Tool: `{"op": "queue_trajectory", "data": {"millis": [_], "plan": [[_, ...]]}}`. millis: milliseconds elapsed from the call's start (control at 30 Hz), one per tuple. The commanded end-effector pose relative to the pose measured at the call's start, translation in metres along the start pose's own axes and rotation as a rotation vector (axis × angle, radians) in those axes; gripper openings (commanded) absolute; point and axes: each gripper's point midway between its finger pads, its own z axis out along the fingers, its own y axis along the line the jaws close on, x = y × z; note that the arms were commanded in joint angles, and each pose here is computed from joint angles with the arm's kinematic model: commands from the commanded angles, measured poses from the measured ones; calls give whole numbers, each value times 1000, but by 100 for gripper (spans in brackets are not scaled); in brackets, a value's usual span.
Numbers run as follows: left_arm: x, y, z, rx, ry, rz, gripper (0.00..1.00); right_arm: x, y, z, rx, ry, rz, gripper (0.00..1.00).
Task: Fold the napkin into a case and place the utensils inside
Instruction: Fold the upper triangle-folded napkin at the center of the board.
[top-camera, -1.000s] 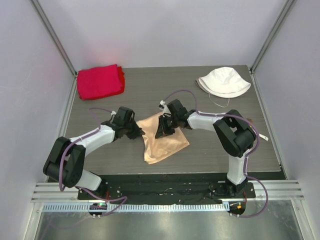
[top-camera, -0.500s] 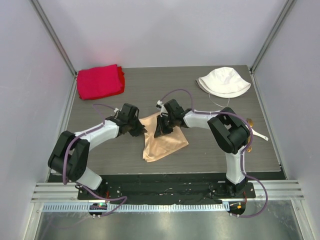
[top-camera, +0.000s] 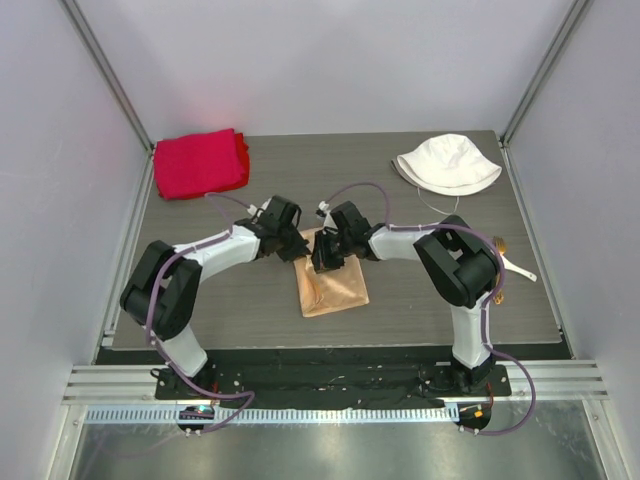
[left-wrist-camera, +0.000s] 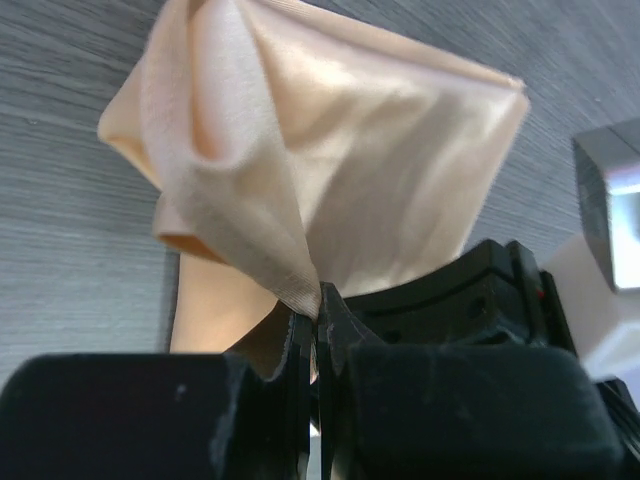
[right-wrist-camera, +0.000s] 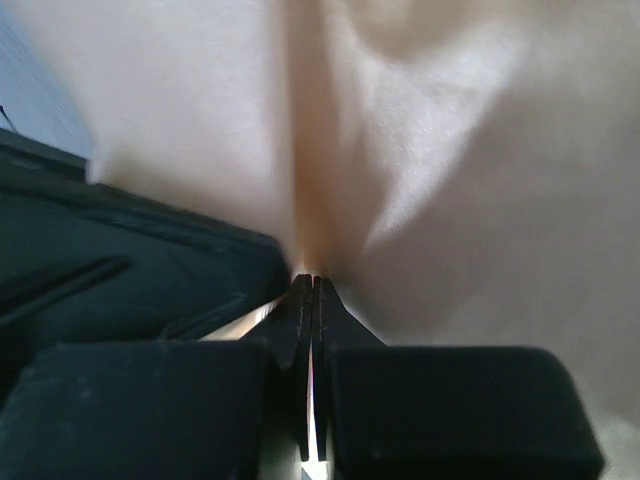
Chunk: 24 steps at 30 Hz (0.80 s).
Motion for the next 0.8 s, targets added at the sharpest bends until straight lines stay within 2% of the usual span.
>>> {"op": "queue_trajectory", "data": {"millis": [0, 333, 767], "plan": [[-4, -8, 13, -13, -31, 4, 0, 0, 0, -12, 42, -20, 39, 1], [9, -5, 19, -24, -6, 52, 0, -16, -8, -52, 128, -60, 19, 1], [27, -24, 23, -17, 19, 135, 0, 1, -55, -24, 234, -19, 16, 1]]}}
